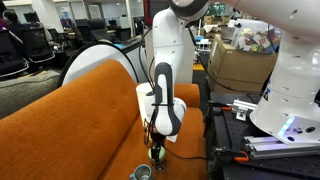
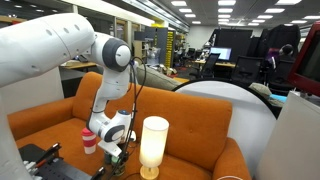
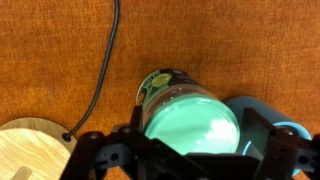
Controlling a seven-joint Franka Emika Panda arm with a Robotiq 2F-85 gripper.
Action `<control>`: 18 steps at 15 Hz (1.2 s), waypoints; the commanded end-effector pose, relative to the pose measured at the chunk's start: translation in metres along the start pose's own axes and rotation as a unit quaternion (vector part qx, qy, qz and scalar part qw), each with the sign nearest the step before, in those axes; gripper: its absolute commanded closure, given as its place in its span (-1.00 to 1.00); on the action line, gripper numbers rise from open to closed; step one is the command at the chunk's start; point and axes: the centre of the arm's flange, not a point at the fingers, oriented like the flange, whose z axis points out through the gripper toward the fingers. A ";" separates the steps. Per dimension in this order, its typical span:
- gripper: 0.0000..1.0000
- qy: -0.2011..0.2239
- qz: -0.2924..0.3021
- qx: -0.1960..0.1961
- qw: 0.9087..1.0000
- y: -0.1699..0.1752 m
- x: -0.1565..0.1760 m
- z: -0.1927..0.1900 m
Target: Place the green lid on the couch
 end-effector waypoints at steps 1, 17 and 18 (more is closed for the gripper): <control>-1.00 -0.004 0.002 0.004 1.000 0.001 0.008 0.009; -0.36 0.014 -0.001 0.000 1.000 0.004 0.002 -0.004; -0.36 0.015 -0.002 -0.001 1.000 0.004 0.000 -0.005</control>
